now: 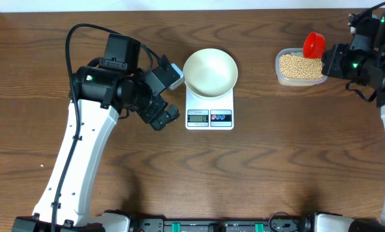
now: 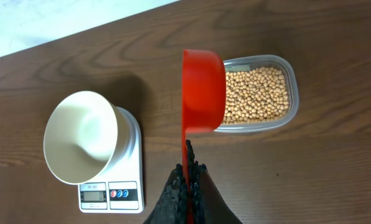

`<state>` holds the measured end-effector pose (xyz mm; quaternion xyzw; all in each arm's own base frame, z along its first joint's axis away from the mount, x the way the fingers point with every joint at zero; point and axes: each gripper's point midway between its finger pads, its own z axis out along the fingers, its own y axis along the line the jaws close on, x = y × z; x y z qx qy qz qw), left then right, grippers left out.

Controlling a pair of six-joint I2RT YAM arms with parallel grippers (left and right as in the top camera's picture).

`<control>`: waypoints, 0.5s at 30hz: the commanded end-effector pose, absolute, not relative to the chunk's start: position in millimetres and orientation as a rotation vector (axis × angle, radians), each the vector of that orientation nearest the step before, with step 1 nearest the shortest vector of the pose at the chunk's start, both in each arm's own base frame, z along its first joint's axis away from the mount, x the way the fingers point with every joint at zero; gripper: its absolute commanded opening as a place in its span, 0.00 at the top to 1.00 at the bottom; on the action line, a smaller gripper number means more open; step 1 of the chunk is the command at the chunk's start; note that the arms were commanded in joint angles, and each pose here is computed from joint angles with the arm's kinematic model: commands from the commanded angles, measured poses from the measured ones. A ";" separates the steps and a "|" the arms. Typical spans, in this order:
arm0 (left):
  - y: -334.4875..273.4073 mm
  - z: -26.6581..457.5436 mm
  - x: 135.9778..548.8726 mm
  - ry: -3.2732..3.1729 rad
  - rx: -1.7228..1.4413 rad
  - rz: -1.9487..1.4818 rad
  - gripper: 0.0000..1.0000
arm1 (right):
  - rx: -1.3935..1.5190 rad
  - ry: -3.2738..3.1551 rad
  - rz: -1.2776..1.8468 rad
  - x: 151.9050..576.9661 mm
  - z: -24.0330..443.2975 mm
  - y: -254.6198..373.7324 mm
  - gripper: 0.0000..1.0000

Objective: Scoop item into bowl and weigh 50g on scale

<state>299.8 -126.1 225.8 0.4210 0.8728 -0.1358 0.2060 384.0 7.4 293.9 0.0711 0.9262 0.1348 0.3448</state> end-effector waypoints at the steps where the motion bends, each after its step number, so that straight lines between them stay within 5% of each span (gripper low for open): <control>1: -125.9 225.6 300.5 2.423 1.196 -0.367 0.02 | 0.169 2.377 0.328 385.4 304.7 4.1 0.99; 15: -127.0 226.8 302.7 2.411 1.193 -0.368 0.02 | 0.167 2.370 0.328 386.7 306.0 4.1 0.99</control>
